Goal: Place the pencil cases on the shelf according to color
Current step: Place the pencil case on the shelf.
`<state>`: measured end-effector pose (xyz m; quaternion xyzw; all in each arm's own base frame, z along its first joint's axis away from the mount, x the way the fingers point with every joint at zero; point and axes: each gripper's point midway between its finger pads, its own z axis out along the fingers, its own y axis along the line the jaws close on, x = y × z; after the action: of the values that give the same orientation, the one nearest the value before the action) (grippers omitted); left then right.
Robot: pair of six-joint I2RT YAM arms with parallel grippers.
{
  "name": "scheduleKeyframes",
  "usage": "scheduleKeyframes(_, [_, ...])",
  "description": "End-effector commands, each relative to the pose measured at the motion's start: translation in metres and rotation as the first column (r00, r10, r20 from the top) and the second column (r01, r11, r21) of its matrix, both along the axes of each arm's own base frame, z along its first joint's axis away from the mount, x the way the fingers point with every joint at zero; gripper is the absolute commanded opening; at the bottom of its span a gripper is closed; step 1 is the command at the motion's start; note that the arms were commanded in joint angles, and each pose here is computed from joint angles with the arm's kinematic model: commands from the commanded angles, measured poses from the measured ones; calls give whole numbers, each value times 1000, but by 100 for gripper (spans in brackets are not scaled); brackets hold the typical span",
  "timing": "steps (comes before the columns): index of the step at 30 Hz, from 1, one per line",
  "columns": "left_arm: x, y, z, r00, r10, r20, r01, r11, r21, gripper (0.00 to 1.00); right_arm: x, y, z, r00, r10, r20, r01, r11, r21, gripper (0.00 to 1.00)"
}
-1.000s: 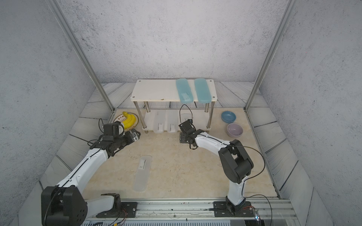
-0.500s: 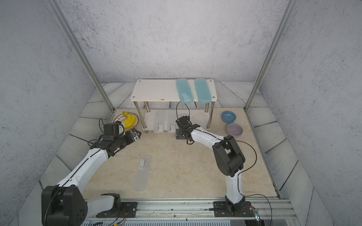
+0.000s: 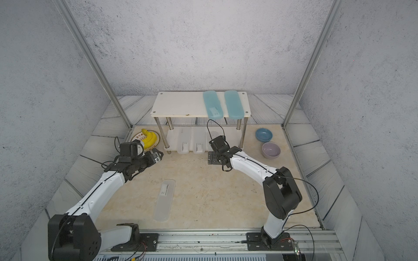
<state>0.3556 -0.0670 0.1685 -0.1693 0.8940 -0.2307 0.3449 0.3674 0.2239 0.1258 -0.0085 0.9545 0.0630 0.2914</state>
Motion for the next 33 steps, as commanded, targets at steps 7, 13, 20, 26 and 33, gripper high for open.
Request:
scheduleKeyframes(7, [1, -1, 9, 1000, -7, 28, 6, 1000, 3, 99, -42, -15, -17, 999, -11, -44, 13, 999, 52, 83])
scheduleKeyframes(13, [1, -3, 7, 1000, -12, 24, 12, 1000, -3, 99, -39, -10, -42, 996, -12, -88, 16, 999, 40, 34])
scheduleKeyframes(20, [1, -3, 6, 1000, -12, 20, 12, 1000, 1, 99, -1, 15, -57, 997, -7, -75, 10, 999, 41, 26])
scheduleKeyframes(26, [2, -4, 2, 1000, -14, 12, 14, 1000, 0, 99, 29, 28, -59, 998, 10, -61, -8, 999, 34, 24])
scheduleKeyframes(33, [4, -7, -4, 999, -29, -15, 29, 999, -16, 99, 57, 31, -58, 999, 3, -39, -3, 1000, 4, 24])
